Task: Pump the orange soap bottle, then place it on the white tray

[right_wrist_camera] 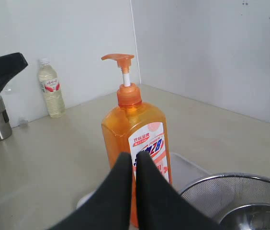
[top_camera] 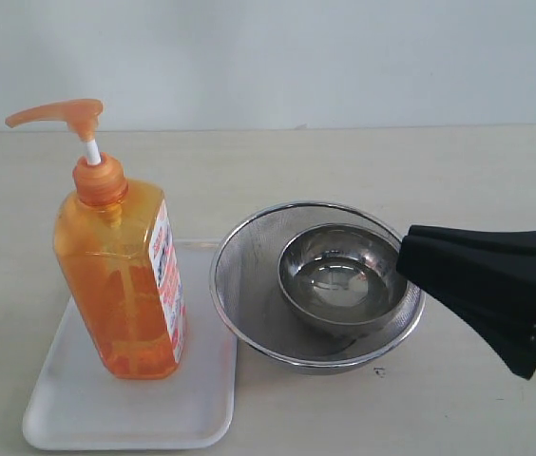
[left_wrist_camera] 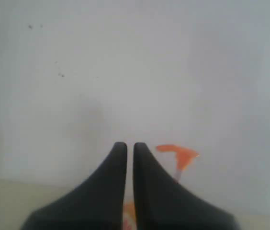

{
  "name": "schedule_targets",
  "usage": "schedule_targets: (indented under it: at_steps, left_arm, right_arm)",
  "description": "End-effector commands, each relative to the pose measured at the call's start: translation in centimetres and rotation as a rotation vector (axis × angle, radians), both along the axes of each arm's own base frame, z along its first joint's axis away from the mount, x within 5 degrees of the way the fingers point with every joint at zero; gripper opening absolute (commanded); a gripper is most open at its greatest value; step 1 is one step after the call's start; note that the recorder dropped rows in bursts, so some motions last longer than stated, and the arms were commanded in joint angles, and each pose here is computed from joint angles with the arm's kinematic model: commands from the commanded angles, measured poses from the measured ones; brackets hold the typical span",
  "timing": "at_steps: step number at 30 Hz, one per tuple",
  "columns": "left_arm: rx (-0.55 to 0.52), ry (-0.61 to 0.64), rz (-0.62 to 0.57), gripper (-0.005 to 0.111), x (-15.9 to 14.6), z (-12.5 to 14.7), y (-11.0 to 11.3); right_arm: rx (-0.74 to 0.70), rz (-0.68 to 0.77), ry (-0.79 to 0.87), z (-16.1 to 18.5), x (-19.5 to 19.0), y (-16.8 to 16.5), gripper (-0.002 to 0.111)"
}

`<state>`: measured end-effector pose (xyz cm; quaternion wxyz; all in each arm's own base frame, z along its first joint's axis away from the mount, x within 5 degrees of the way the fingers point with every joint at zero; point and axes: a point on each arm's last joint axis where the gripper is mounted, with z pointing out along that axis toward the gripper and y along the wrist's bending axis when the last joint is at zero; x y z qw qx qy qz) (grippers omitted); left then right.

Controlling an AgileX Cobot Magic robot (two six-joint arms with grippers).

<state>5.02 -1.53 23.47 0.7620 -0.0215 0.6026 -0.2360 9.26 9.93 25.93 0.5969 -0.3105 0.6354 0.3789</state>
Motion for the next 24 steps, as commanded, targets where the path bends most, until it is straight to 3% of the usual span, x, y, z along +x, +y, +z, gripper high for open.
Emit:
schedule_targets:
  at_steps: [1,7,15,24]
  left_arm:
    - [0.045,0.120,0.056,0.005,0.4,-1.6,0.4]
    - [0.152,0.195,0.074,0.005,0.5,-2.5,0.4]
    - [0.360,0.424,0.036,0.005,0.2,-5.0,0.2]
    - [0.382,0.462,0.029,0.005,0.1,-5.4,0.2]
  right_arm:
    - [0.003,0.001,-0.006,0.0,-0.1,-0.1,0.000]
    - [0.003,0.001,-0.006,0.0,-0.1,-0.1,0.000]
    - [0.003,0.001,-0.006,0.0,-0.1,-0.1,0.000]
    - [0.003,0.001,-0.006,0.0,-0.1,-0.1,0.000]
